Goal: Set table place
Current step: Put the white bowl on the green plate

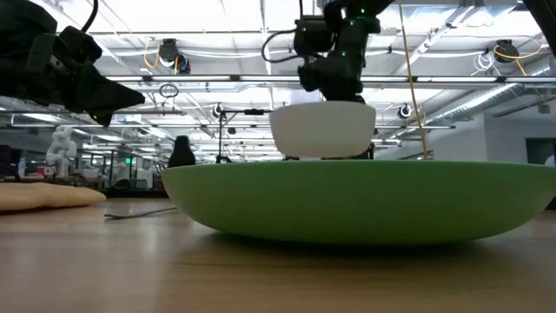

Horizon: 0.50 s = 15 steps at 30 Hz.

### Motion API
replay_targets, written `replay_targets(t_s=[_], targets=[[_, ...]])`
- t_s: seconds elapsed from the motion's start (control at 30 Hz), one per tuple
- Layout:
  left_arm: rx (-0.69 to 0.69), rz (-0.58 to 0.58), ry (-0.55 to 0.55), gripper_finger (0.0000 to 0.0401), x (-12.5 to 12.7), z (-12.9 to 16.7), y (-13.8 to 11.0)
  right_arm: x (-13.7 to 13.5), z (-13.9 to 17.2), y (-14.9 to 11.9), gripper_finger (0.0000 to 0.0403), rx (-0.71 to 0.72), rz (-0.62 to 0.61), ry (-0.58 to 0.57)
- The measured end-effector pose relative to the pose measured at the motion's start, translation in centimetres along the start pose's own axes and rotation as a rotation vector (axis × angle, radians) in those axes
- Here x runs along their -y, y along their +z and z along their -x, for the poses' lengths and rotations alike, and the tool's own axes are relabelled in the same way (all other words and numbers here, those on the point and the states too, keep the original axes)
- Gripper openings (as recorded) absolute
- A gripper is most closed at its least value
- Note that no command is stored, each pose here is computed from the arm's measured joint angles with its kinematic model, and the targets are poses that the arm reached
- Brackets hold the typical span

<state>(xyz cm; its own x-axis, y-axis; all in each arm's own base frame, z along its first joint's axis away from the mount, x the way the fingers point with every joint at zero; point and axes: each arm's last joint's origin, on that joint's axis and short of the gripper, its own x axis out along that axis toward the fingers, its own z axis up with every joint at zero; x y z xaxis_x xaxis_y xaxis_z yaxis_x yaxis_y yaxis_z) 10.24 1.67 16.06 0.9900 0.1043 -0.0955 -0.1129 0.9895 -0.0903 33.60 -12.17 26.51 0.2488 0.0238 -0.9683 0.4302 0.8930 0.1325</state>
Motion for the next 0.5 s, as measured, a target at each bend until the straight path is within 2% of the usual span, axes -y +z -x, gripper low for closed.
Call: replay_targets(t_s=[0.5], targets=[[0.0,0.0,0.0,0.0031,0.0,0.0,0.0,-10.9,0.5,-2.1,0.0,0.022,0.351,0.109]])
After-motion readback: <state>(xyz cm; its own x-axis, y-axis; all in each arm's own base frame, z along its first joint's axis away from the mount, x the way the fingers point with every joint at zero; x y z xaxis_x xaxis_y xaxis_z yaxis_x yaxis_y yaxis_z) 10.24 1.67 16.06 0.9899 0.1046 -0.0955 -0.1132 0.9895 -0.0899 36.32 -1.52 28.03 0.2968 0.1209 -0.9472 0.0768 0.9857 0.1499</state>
